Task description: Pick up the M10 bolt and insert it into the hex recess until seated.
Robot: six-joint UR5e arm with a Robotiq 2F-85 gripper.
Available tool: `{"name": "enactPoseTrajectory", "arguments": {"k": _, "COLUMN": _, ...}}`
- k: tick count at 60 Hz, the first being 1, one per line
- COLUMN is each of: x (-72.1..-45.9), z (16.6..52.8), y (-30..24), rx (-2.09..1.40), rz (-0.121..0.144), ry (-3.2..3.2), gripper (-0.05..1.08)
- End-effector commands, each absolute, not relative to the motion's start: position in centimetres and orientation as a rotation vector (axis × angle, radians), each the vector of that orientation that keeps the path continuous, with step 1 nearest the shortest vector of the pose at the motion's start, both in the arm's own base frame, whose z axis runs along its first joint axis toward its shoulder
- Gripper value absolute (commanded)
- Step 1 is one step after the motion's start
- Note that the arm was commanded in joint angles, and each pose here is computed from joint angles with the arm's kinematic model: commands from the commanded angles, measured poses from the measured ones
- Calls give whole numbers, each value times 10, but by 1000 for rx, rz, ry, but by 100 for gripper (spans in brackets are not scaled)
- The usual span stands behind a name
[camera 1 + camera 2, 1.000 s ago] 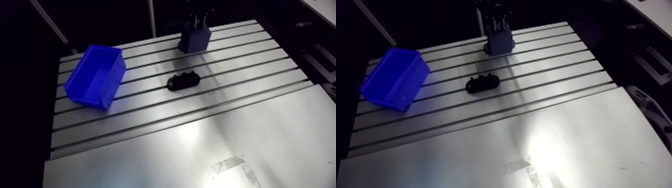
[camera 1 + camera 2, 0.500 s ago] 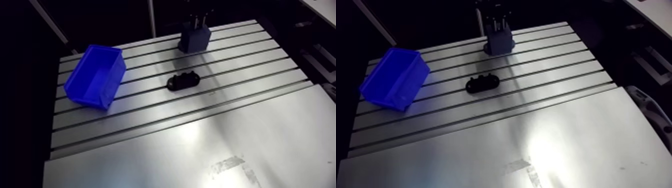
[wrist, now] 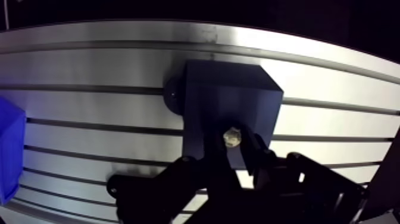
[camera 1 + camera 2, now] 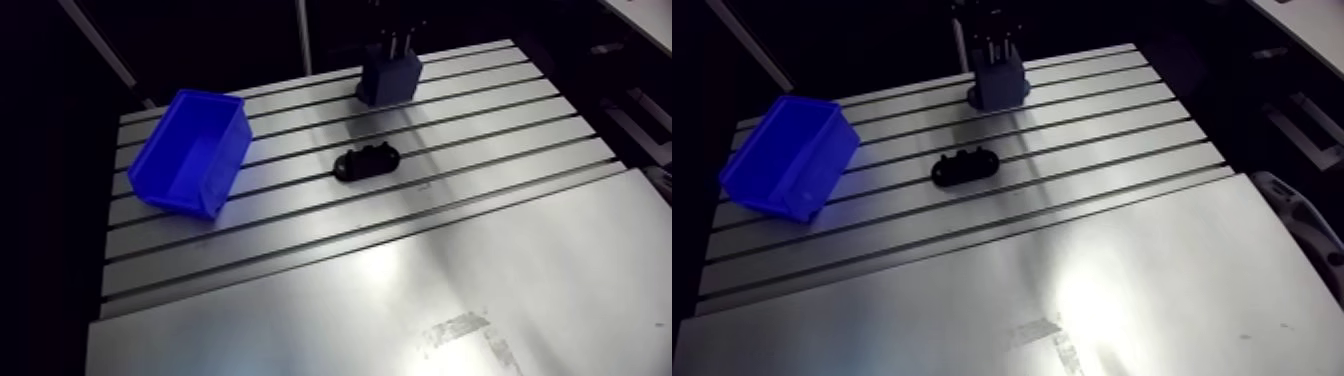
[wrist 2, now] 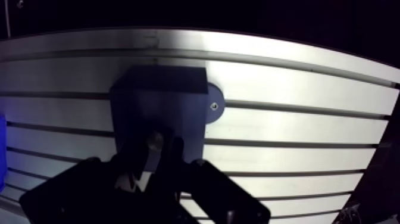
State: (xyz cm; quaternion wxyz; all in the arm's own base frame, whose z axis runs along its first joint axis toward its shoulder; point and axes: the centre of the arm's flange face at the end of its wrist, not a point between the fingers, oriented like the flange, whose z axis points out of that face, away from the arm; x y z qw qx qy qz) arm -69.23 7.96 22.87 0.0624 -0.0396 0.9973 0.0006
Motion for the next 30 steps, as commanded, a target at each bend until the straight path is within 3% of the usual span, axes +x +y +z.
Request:
{"name": "enactPoseTrajectory", "arguments": {"k": 1, "x": -693, "z": 231, "y": 80, "rx": -125, "rz": 7, "ry": 3017, "gripper": 70}}
{"name": "enactPoseTrajectory", "arguments": {"k": 30, "x": -693, "z": 231, "y": 78, "rx": -137, "rz": 6, "ry": 3015, "gripper": 70}}
